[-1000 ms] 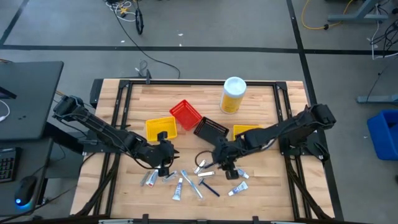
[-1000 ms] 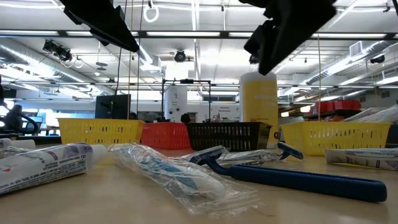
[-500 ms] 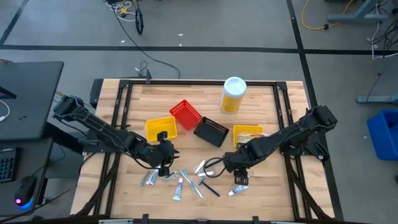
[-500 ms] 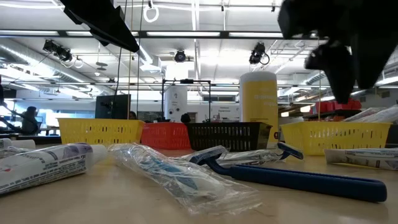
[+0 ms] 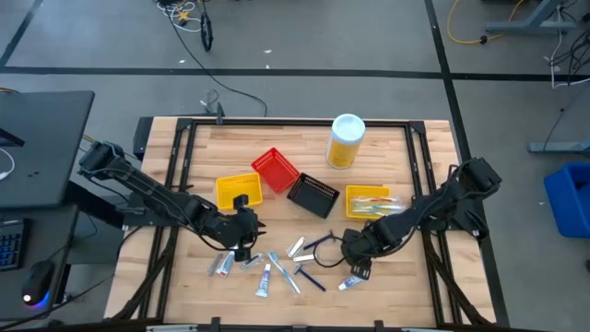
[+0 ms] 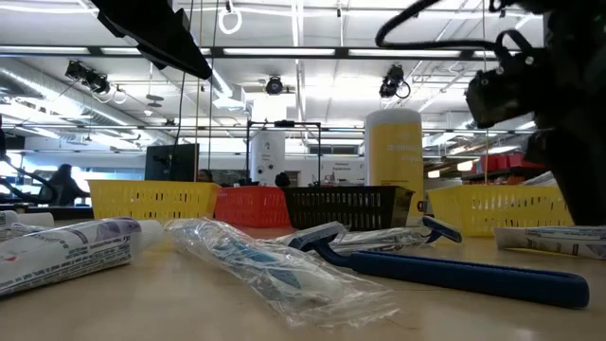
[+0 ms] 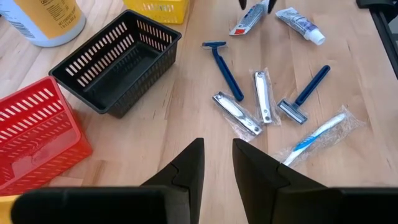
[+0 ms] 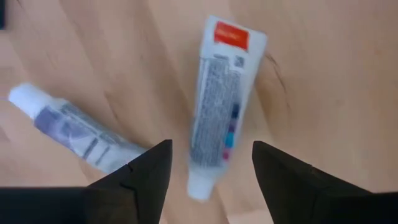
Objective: Pick & Place Travel size toiletries
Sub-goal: Put the toothpaste into the black bin, then put the razor into the red bin
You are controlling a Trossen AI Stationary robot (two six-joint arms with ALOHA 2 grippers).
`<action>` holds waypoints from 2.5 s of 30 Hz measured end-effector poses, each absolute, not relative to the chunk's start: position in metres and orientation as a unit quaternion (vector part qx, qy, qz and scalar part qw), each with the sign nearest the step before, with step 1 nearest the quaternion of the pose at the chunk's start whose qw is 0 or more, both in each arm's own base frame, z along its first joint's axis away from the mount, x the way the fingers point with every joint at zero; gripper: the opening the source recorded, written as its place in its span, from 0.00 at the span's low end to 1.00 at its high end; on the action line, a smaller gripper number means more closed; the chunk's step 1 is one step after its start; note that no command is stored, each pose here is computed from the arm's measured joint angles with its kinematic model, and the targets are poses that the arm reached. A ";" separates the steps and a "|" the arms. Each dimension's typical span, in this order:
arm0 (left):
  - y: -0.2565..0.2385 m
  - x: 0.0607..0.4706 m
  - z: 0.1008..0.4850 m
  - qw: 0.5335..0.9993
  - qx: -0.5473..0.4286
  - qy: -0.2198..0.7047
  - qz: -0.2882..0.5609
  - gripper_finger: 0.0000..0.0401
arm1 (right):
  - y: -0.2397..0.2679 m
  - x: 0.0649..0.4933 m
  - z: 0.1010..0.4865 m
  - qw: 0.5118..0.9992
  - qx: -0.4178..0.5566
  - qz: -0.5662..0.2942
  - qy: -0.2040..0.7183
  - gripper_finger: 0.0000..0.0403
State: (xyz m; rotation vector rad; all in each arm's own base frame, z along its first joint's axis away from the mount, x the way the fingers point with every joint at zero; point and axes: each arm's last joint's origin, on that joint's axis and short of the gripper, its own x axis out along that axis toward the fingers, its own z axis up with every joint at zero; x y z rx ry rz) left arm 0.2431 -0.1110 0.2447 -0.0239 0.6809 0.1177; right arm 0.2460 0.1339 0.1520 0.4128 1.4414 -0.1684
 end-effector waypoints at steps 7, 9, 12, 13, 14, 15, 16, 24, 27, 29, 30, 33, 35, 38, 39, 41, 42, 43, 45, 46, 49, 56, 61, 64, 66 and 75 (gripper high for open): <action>-0.111 0.243 0.245 0.941 -0.012 0.334 0.058 0.23 | 0.128 0.238 0.136 0.737 0.181 -0.085 0.645 0.49; -0.111 0.243 0.245 0.941 -0.012 0.334 0.058 0.23 | 0.128 0.237 0.135 0.738 0.180 -0.087 0.644 0.43; -0.111 0.243 0.245 0.941 -0.012 0.334 0.058 0.23 | 0.127 0.236 0.134 0.738 0.178 -0.089 0.645 0.33; -0.111 0.243 0.245 0.941 -0.012 0.334 0.058 0.23 | 0.127 0.236 0.134 0.737 0.178 -0.089 0.646 0.30; -0.111 0.243 0.245 0.941 -0.012 0.334 0.058 0.23 | 0.127 0.236 0.134 0.737 0.177 -0.089 0.646 0.28; -0.111 0.243 0.245 0.941 -0.012 0.334 0.058 0.23 | 0.127 0.236 0.134 0.737 0.177 -0.089 0.646 0.26; -0.111 0.243 0.245 0.941 -0.012 0.334 0.058 0.23 | 0.127 0.236 0.135 0.738 0.178 -0.088 0.646 0.25; -0.111 0.243 0.245 0.941 -0.012 0.334 0.058 0.23 | 0.128 0.251 0.162 0.775 0.174 -0.035 0.607 0.26; -0.111 0.243 0.245 0.941 -0.012 0.333 0.058 0.23 | 0.124 0.261 0.179 0.809 0.145 -0.037 0.568 0.25; -0.111 0.243 0.245 0.941 -0.013 0.332 0.058 0.23 | 0.117 0.269 0.193 0.839 0.115 -0.050 0.529 0.25; -0.111 0.243 0.245 0.941 -0.012 0.332 0.057 0.23 | 0.113 0.273 0.198 0.852 0.098 -0.062 0.510 0.25; -0.111 0.244 0.245 0.942 -0.006 0.330 0.055 0.23 | 0.094 0.288 0.212 0.885 0.044 -0.100 0.454 0.25; -0.111 0.244 0.245 0.942 -0.005 0.330 0.054 0.23 | 0.080 0.298 0.218 0.899 0.015 -0.114 0.423 0.25; -0.112 0.244 0.246 0.944 -0.007 0.326 0.053 0.23 | 0.055 0.311 0.219 0.909 0.007 -0.124 0.399 0.25; -0.112 0.244 0.246 0.944 -0.007 0.325 0.053 0.23 | 0.046 0.314 0.219 0.909 0.007 -0.127 0.397 0.25; -0.112 0.244 0.246 0.944 -0.007 0.325 0.053 0.23 | 0.029 0.319 0.214 0.905 0.005 -0.140 0.402 0.25; -0.112 0.244 0.246 0.944 -0.004 0.325 0.052 0.23 | 0.022 0.321 0.211 0.902 0.006 -0.144 0.407 0.25; -0.112 0.244 0.246 0.944 -0.002 0.325 0.051 0.23 | 0.014 0.323 0.208 0.899 0.010 -0.148 0.413 0.25; -0.112 0.244 0.246 0.944 0.000 0.325 0.050 0.23 | 0.003 0.327 0.199 0.891 0.022 -0.145 0.429 0.26; -0.112 0.244 0.246 0.944 0.002 0.325 0.050 0.23 | -0.003 0.328 0.193 0.886 0.026 -0.143 0.439 0.25; -0.112 0.244 0.246 0.944 0.009 0.325 0.047 0.23 | -0.015 0.332 0.177 0.874 0.020 -0.131 0.467 0.25; -0.112 0.244 0.246 0.944 0.010 0.326 0.047 0.23 | -0.028 0.335 0.158 0.860 0.018 -0.115 0.497 0.33; -0.112 0.244 0.246 0.944 0.010 0.326 0.047 0.23 | -0.030 0.336 0.154 0.857 0.018 -0.107 0.503 0.45; -0.112 0.244 0.246 0.944 0.011 0.326 0.046 0.23 | -0.029 0.333 0.164 0.862 0.015 -0.099 0.497 0.50; -0.112 0.244 0.246 0.944 0.016 0.326 0.045 0.23 | -0.025 0.329 0.181 0.862 0.019 -0.089 0.498 0.53; -0.110 0.245 0.247 0.946 0.025 0.314 0.072 0.23 | -0.004 0.273 0.248 0.792 0.051 -0.087 0.602 0.53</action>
